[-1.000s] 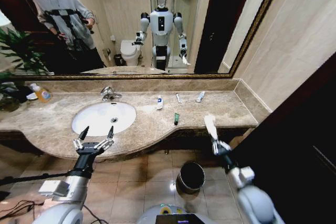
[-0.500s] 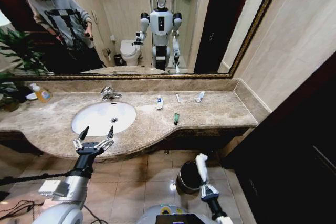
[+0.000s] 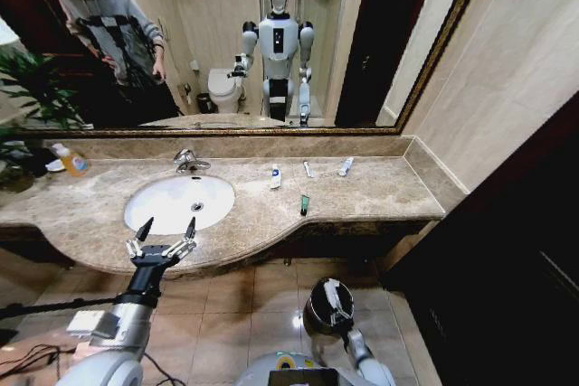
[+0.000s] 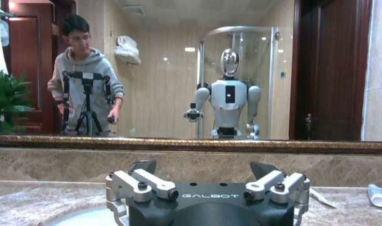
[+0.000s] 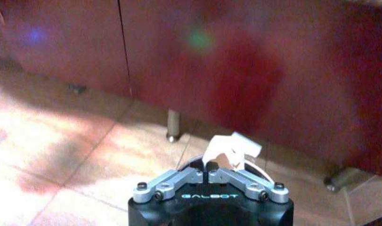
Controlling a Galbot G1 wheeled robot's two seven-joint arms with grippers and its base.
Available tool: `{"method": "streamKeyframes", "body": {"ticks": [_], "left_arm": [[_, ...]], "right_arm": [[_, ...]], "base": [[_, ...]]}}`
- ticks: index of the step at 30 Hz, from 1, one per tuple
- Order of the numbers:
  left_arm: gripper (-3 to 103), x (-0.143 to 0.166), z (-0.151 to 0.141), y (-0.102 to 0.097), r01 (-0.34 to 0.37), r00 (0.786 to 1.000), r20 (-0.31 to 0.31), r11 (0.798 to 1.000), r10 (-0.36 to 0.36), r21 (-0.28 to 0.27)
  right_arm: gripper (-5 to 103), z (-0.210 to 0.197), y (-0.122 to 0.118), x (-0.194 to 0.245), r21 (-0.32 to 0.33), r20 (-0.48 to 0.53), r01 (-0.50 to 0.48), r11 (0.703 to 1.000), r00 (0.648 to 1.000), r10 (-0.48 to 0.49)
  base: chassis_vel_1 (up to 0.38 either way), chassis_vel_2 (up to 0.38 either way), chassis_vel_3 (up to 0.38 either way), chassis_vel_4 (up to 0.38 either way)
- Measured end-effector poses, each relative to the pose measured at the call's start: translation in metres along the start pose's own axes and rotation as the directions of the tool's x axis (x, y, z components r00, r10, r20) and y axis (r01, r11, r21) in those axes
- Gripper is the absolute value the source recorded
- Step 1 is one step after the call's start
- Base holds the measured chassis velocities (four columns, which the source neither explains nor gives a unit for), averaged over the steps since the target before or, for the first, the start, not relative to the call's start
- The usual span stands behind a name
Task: Pick up the trash from the sink and place it in the trash bin.
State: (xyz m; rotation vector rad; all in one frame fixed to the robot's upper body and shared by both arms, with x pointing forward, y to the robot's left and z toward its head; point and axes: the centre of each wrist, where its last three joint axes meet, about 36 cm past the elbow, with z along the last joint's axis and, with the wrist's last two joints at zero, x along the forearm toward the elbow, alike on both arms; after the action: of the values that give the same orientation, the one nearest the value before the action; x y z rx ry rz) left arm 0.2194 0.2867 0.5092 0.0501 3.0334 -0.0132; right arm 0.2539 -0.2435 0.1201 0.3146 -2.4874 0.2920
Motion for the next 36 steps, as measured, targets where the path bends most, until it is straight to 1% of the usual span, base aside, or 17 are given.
{"method": "streamKeyframes", "body": {"ticks": [3,9,13,15,24,26,27,28,29,32,33,35,36], "left_arm": [[100,0.0,0.0,0.0,0.0,1.0,0.0,1.0,0.0,0.0],[100,0.0,0.0,0.0,0.0,1.0,0.0,1.0,0.0,0.0],[100,0.0,0.0,0.0,0.0,1.0,0.0,1.0,0.0,0.0],[100,0.0,0.0,0.0,0.0,1.0,0.0,1.0,0.0,0.0],[100,0.0,0.0,0.0,0.0,1.0,0.0,1.0,0.0,0.0],[100,0.0,0.0,0.0,0.0,1.0,0.0,1.0,0.0,0.0],[100,0.0,0.0,0.0,0.0,1.0,0.0,1.0,0.0,0.0],[100,0.0,0.0,0.0,0.0,1.0,0.0,1.0,0.0,0.0],[100,0.0,0.0,0.0,0.0,1.0,0.0,1.0,0.0,0.0],[100,0.0,0.0,0.0,0.0,1.0,0.0,1.0,0.0,0.0],[100,0.0,0.0,0.0,0.0,1.0,0.0,1.0,0.0,0.0],[100,0.0,0.0,0.0,0.0,1.0,0.0,1.0,0.0,0.0],[100,0.0,0.0,0.0,0.0,1.0,0.0,1.0,0.0,0.0]], "right_arm": [[0,0.004,-0.006,-0.025,0.023,-0.062,0.016,1.0,0.998,-0.015],[0,0.008,-0.013,-0.051,0.034,-0.119,0.03,0.999,0.993,-0.025],[0,0.007,-0.019,-0.066,0.064,-0.156,0.044,0.997,0.987,-0.034],[0,0.014,-0.023,-0.077,0.077,-0.179,0.037,0.996,0.984,-0.023],[0,0.026,-0.029,-0.086,0.075,-0.228,0.025,0.997,0.974,-0.008],[11,0.027,-0.029,-0.087,0.07,-0.235,0.024,0.997,0.972,-0.007],[11,0.027,-0.029,-0.088,0.068,-0.235,0.024,0.997,0.972,-0.007],[16,0.027,-0.029,-0.088,0.067,-0.236,0.025,0.997,0.972,-0.008],[16,0.027,-0.029,-0.088,0.067,-0.236,0.025,0.997,0.972,-0.008],[32,0.027,-0.028,-0.089,0.066,-0.234,0.025,0.997,0.972,-0.009],[32,0.027,-0.028,-0.089,0.066,-0.234,0.025,0.997,0.972,-0.009],[43,0.026,-0.029,-0.089,0.067,-0.232,0.025,0.997,0.973,-0.009],[43,0.026,-0.029,-0.089,0.067,-0.232,0.025,0.997,0.973,-0.009]], "base": [[0.0,0.0,0.0,0.0],[0.0,0.0,0.0,0.0],[0.0,0.0,0.0,0.0],[0.0,0.0,0.0,0.0],[0.0,0.0,0.0,0.0],[0.0,0.0,0.0,0.0],[0.0,0.0,0.0,0.0],[0.0,0.0,0.0,0.0],[0.0,0.0,0.0,0.0],[0.0,0.0,0.0,0.0],[0.0,0.0,0.0,0.0],[0.0,0.0,0.0,0.0],[0.0,0.0,0.0,0.0]]}}
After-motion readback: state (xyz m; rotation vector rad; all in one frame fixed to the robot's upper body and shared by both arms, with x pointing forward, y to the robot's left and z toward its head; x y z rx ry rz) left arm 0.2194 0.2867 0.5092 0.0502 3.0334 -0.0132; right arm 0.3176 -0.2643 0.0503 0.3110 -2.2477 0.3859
